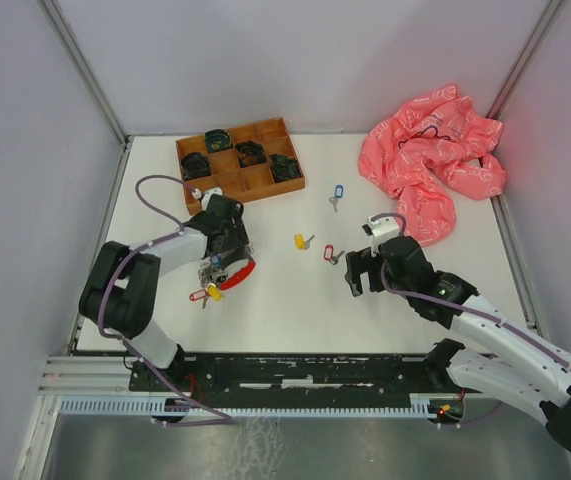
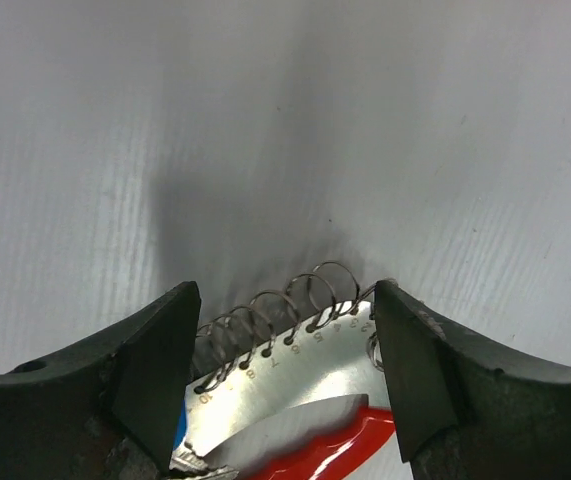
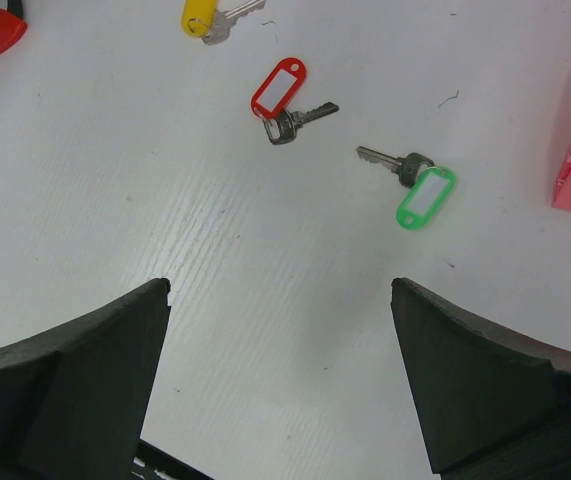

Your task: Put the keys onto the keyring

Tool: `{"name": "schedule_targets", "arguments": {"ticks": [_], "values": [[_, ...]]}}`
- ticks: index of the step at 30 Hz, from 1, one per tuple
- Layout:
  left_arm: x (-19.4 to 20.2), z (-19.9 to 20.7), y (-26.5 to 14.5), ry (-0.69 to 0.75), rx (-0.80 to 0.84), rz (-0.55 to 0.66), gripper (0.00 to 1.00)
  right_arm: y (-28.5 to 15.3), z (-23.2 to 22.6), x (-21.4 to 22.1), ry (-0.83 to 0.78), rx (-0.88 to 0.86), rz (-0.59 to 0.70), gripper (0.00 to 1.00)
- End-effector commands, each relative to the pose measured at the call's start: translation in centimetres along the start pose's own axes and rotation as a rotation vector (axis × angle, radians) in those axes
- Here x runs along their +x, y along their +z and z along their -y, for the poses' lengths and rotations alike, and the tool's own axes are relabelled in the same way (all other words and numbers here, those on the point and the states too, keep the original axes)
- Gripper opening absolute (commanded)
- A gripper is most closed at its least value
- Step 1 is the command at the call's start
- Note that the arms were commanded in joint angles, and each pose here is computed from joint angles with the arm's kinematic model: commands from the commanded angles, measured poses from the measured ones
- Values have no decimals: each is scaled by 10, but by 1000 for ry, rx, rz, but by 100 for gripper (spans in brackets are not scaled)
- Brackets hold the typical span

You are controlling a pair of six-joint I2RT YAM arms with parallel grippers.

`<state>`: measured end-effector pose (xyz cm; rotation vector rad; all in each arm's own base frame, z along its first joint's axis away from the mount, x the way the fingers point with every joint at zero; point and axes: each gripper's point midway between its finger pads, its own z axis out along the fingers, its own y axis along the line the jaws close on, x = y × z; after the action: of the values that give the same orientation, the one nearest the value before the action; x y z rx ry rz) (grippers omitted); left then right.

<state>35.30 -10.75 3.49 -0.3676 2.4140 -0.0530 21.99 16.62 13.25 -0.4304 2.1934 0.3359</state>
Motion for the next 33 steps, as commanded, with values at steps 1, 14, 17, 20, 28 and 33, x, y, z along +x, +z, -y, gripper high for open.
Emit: {"name": "schedule_targets", "arguments": {"ticks": [1,14,17,20,28,33], "values": [[-7,34,8,28,135,-21,76,-5,-6,-26,4,-26,72,100],[98,123,-31,232,385,-237,58,-6,-8,-26,4,-38,70,100],[119,129,-42,268,408,-270,57,-6,-9,-26,3,-41,69,100],[136,125,-54,286,417,-297,56,-5,-10,-26,2,-45,65,100],[107,106,-99,179,420,-165,67,1,-17,-25,-3,-74,50,100],[82,85,-106,32,354,-58,74,4,-21,-26,-4,-88,42,100]]}}
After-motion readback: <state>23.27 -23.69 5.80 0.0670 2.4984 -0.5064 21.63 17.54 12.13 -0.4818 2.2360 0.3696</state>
